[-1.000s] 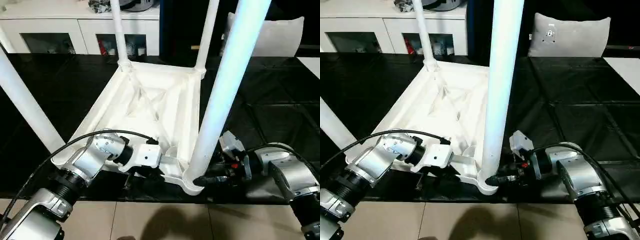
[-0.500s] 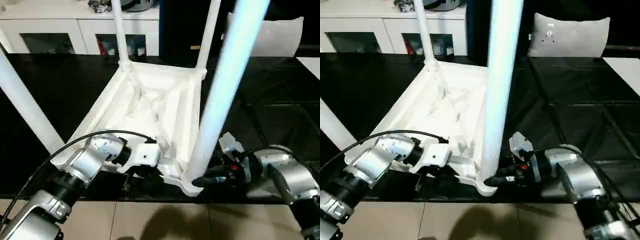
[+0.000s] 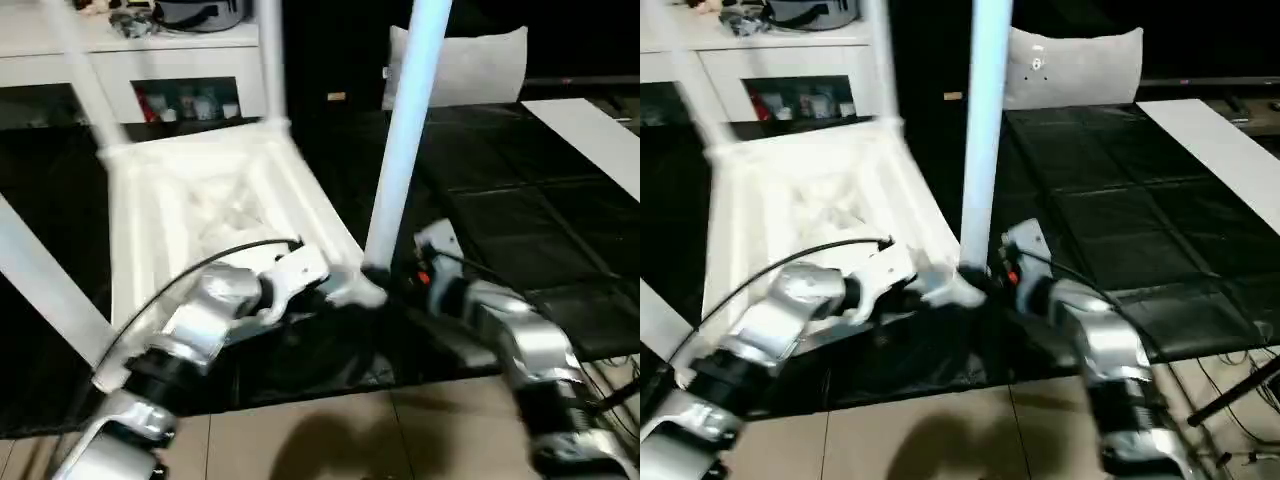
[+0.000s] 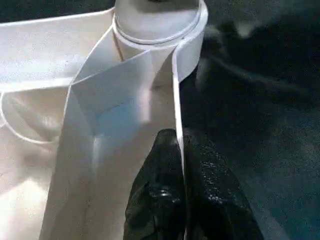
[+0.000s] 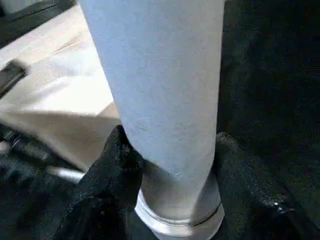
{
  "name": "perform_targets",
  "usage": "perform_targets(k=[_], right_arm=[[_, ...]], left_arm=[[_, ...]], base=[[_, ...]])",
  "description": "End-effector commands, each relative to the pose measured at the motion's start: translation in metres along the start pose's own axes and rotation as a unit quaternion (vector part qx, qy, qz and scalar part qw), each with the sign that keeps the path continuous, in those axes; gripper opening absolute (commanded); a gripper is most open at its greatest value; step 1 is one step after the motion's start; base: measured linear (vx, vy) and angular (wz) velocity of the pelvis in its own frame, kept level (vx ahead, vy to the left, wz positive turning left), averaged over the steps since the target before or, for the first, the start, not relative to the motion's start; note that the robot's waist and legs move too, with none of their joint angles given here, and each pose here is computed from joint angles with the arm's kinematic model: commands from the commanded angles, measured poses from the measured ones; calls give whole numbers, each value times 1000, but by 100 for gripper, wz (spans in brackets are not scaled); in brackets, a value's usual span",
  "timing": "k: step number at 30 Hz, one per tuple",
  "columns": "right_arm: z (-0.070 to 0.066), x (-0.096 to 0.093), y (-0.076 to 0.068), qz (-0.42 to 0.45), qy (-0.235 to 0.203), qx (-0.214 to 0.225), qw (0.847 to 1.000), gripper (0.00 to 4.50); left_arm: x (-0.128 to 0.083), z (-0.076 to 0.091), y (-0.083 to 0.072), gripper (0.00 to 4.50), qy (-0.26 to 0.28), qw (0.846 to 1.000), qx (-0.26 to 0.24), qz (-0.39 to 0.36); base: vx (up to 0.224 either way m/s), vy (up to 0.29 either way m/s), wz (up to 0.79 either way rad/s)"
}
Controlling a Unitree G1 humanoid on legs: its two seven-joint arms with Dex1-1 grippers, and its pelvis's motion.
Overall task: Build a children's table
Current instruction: Rotate leg to tighten
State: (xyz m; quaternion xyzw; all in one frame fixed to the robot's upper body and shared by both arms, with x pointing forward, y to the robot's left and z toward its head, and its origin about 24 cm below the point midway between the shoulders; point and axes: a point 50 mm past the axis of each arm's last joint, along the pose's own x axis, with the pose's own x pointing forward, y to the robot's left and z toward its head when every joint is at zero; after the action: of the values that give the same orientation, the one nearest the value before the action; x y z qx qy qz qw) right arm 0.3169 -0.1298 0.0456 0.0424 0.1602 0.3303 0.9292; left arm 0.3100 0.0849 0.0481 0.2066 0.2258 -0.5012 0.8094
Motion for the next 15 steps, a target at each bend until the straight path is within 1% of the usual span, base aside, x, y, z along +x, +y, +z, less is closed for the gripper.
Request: perform_targets(k=[1,2,3,4,5,6,8,9,10,11,13,14,15], right_arm=[[-1,16,14,2,-5,14,1000,232],[-2,15,15,2,-6,14,1000,266],[-2,14,14,3,-6,13,1000,268],[-2,9,13,21,-11,-4,1000,275],[-2,8,13,30,-13,-8,999,275],[-2,8,13,30,-13,-8,999,300],[-2,2,11,45,-21,-13,999,309],[-2,-10,3,73,-23,-26,997,318],[-2,-11,3,75,-23,-27,997,330],[-2,-19,-2,93,-18,-39,995,344],[-2,-23,-4,101,-15,-45,994,352],[-2,-33,-10,121,-7,-60,991,356],[-1,-40,-14,135,-1,-65,989,369]], left_arm=[[24,30,-37,0,-56,995,31,-80],[24,30,-38,0,-53,995,34,-78],[24,30,-38,0,-53,995,35,-78],[23,26,-37,0,-44,995,45,-78],[23,25,-36,0,-42,995,48,-77],[23,25,-36,0,-42,995,48,-77],[21,22,-34,0,-40,995,55,-77],[17,16,-30,0,-29,994,65,-83],[17,15,-29,0,-28,994,66,-83],[14,11,-26,0,-21,994,71,-85],[13,9,-25,0,-18,993,72,-86],[9,5,-22,0,-13,992,82,-95],[6,3,-21,0,-8,991,87,-101]], base=[[0,0,0],[0,0,0],[0,0,0],[0,0,0],[0,0,0],[0,0,0],[0,0,0],[0,0,0],[0,0,0],[0,0,0],[0,0,0],[0,0,0],[0,0,0]])
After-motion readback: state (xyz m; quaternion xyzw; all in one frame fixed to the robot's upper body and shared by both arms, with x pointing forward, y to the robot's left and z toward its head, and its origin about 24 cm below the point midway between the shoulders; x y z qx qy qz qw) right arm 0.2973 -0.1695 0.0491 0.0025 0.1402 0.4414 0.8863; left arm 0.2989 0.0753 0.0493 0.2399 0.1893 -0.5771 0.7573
